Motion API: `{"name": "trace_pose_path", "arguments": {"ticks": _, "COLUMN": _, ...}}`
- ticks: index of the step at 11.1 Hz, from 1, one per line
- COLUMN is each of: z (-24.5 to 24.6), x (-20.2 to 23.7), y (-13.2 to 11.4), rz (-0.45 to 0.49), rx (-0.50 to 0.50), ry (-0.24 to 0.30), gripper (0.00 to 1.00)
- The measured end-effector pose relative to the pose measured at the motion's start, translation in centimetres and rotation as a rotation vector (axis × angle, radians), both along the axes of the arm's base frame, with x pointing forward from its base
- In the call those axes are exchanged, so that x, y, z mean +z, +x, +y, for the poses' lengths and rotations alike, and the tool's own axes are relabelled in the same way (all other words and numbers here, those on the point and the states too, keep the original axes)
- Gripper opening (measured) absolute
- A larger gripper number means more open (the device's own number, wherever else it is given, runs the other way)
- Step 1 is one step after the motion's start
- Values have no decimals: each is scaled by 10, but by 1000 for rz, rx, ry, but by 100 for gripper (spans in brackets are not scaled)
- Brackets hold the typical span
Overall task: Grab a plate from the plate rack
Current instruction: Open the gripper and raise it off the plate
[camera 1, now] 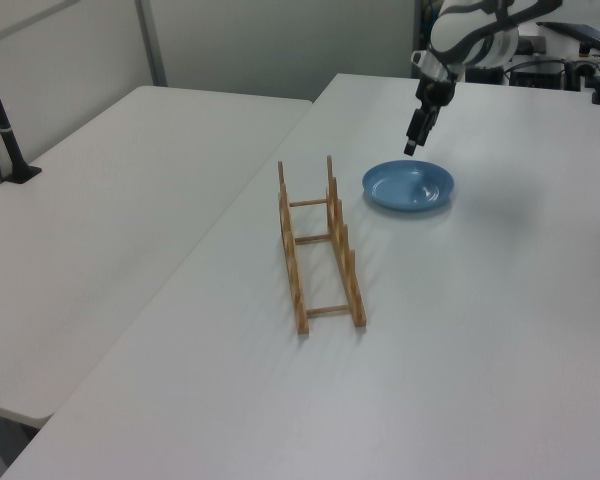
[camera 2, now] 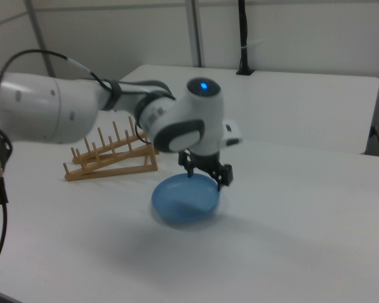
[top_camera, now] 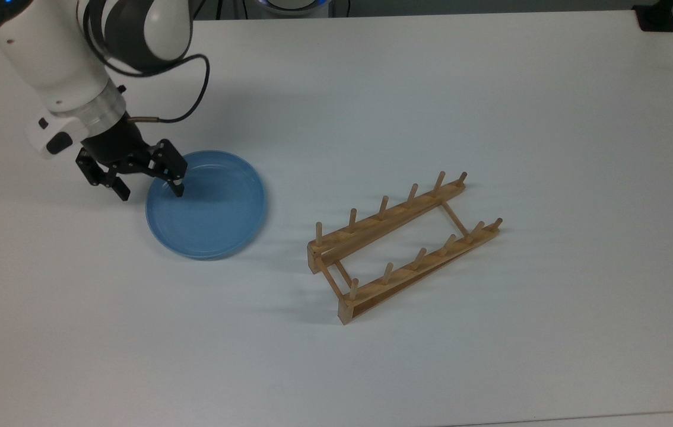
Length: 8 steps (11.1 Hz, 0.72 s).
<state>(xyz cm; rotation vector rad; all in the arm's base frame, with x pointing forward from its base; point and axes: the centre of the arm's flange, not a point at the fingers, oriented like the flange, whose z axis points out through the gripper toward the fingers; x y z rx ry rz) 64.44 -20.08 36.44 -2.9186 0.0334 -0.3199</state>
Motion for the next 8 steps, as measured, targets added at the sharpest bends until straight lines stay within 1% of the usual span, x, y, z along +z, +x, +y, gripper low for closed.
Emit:
{"name": "trace_pose_path", "arguments": {"ticks": 1, "z": 16, "x": 23, "y": 1, "rz": 23, "rx": -5, "ry": -13, "gripper": 100}}
{"name": "trace_pose_path", "arguments": {"ticks": 3, "z": 58, "x": 67, "y": 0, "rz": 65, "rx": -33, "ry": -70, "gripper": 100}}
{"name": "trace_pose_path", "arguments": {"ticks": 4, "z": 87, "x": 93, "y": -5, "rz": 96, "rx": -64, "ry": -124, "gripper": 100}}
{"name": "trace_pose_path", "arguments": {"ticks": 5, "z": 107, "x": 110, "y": -11, "rz": 120, "rx": -73, "ry": -176, "gripper": 100}}
{"name": "trace_pose_path", "arguments": {"ticks": 6, "z": 129, "x": 128, "y": -18, "rz": 141, "rx": -82, "ry": -220, "gripper": 100}}
{"name": "trace_pose_path", "arguments": {"ticks": 7, "z": 151, "x": 152, "y": -30, "rz": 156, "rx": -80, "ry": -239, "gripper": 100}}
{"name": "trace_pose_path", "arguments": {"ticks": 8, "z": 163, "x": 180, "y": -48, "rz": 176, "rx": -71, "ry": -240, "gripper": 100}}
